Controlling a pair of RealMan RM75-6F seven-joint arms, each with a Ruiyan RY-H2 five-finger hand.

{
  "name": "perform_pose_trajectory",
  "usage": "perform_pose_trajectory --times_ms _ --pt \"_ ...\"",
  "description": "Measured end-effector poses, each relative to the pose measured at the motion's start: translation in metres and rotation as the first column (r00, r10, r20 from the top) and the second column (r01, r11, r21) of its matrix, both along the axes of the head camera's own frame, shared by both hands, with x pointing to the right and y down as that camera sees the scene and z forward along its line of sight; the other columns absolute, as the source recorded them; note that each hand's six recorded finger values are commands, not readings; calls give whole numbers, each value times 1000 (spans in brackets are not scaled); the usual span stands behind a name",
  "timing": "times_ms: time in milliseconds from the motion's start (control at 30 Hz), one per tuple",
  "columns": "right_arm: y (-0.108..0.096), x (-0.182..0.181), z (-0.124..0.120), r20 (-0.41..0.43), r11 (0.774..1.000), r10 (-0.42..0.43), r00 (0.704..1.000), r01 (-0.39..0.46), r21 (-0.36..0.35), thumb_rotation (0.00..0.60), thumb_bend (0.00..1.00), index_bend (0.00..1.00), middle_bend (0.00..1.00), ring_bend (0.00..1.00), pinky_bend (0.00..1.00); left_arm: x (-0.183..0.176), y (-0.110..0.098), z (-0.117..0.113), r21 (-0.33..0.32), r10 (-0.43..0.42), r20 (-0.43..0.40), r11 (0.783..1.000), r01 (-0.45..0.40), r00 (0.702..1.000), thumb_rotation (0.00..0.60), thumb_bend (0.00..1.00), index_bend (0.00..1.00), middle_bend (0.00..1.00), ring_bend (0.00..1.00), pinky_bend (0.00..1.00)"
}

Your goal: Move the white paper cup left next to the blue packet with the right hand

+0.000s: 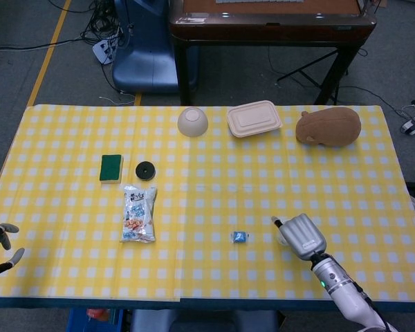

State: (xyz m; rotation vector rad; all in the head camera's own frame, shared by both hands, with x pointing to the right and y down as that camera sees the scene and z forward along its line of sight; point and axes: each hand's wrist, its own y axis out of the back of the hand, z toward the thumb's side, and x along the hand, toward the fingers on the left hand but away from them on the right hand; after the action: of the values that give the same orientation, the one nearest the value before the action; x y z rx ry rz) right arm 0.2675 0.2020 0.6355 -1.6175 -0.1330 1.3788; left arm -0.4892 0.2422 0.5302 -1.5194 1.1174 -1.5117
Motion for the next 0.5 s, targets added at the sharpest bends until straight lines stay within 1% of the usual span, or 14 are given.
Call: perform_pose_trajectory --times_ms 133,400,500 --pt "-2 -4 2 -2 1000 -5 1000 5 -2 600 0 247 1000 1000 1000 -1 0 0 -1 -3 0 1000 3 1000 600 246 525 624 490 619" --pt "-6 -7 3 -2 1000 -3 1000 3 6 600 0 432 1000 1000 1000 -2 0 0 -2 -9 0 1000 9 1000 600 247 525 624 490 619" --pt "-7 -7 3 6 1000 6 1000 -6 7 600 0 486 1000 1000 1000 -3 0 0 -4 -10 0 1000 10 1000 600 247 525 624 490 619"
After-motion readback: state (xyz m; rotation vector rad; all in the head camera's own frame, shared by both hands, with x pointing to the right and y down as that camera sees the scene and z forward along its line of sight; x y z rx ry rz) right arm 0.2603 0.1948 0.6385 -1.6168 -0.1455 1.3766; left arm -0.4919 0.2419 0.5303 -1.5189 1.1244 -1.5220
